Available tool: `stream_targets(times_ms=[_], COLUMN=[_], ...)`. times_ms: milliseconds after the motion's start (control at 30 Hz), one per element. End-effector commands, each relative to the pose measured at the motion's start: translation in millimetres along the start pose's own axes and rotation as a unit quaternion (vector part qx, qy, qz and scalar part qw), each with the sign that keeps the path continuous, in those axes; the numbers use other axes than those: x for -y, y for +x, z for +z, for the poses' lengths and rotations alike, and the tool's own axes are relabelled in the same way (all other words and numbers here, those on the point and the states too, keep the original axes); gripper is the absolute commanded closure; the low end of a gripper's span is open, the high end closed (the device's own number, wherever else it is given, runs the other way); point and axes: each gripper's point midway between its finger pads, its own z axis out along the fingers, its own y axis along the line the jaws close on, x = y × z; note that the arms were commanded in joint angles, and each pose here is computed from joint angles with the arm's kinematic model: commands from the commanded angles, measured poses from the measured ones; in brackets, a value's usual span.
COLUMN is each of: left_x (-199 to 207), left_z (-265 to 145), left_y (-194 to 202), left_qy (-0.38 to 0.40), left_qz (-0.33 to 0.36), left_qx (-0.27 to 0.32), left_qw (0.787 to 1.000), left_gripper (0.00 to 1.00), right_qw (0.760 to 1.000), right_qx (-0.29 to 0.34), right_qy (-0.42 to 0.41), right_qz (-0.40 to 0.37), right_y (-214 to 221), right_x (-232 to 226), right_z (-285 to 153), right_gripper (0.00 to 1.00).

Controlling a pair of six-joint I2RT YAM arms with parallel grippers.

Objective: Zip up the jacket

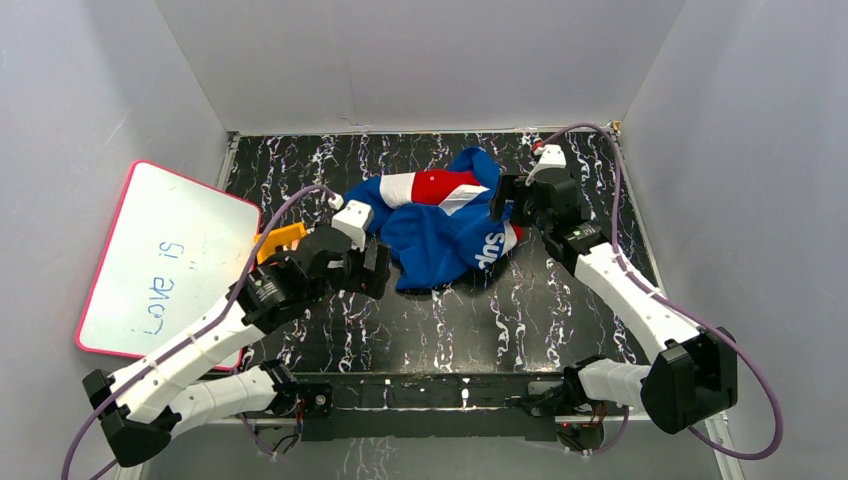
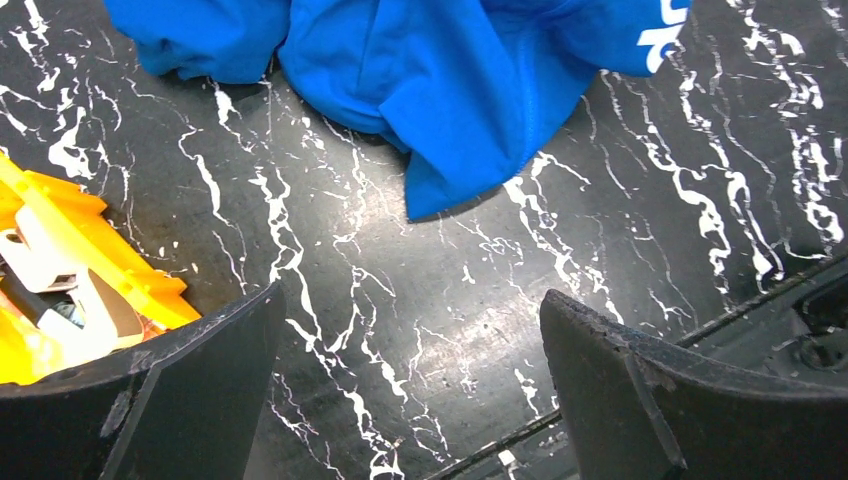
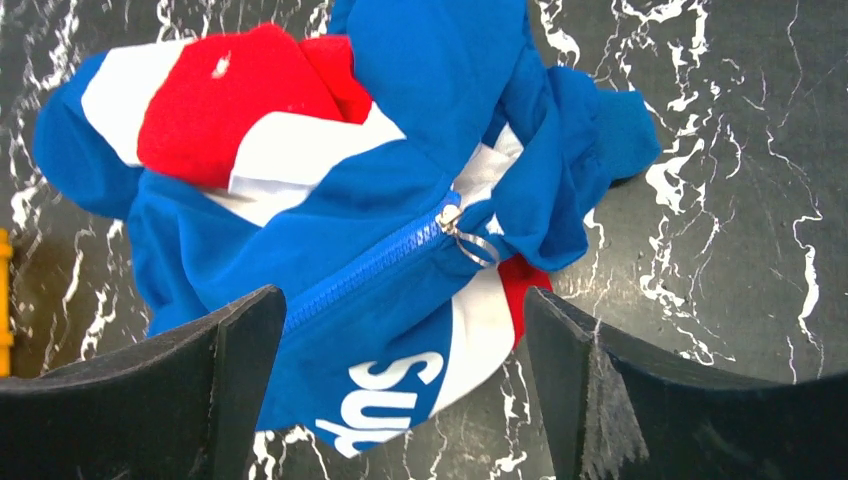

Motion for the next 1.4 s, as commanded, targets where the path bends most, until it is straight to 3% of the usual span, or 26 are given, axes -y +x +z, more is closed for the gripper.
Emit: stream_targets(times_ms=[0,433,900,1100,1300,1367], left_x=[-9.7,-7.2,-82.5,-124.4,-118.6,-108.7], left_z=[-0.7,14.3,51.1,45.1,21.4,11.5], left_y=[-14.1,-28.4,-11.9,1.1,-2.6,-4.1], left_qy=[-0.039,-0.053,-0.107,-0.175,-0.155,-0.127], left_qz=[0.005,0.000,-0.099,-0.119,-0.119,-0.122], left_qx=[0.006,-0.041,-0.065,-0.058,-0.006,0.012], left_qw=[0.999,0.998,0.987,0.976,0.981,0.984], left_gripper=[0.02,0.02,0.02,0.02,0.02,0.02], right_qw=[0.999,0.998,0.971,0.972,0.986,0.983], right_qx=[0.018,0.025,0.055,0.072,0.076,0.073], right_qy=[-0.028,0.054,0.203,0.182,0.109,0.119], right_qz=[-0.001,0.005,0.117,0.130,0.103,0.117], right_y=[-22.8,-19.9,-3.3,0.2,-3.7,-4.3], right_x=[-12.2,24.5,79.7,79.0,60.0,61.8], right_z=[-20.4,-68.4,-107.3,-124.7,-142.7,-144.6], right_gripper=[0.01,0.01,0.01,0.01,0.02,0.01])
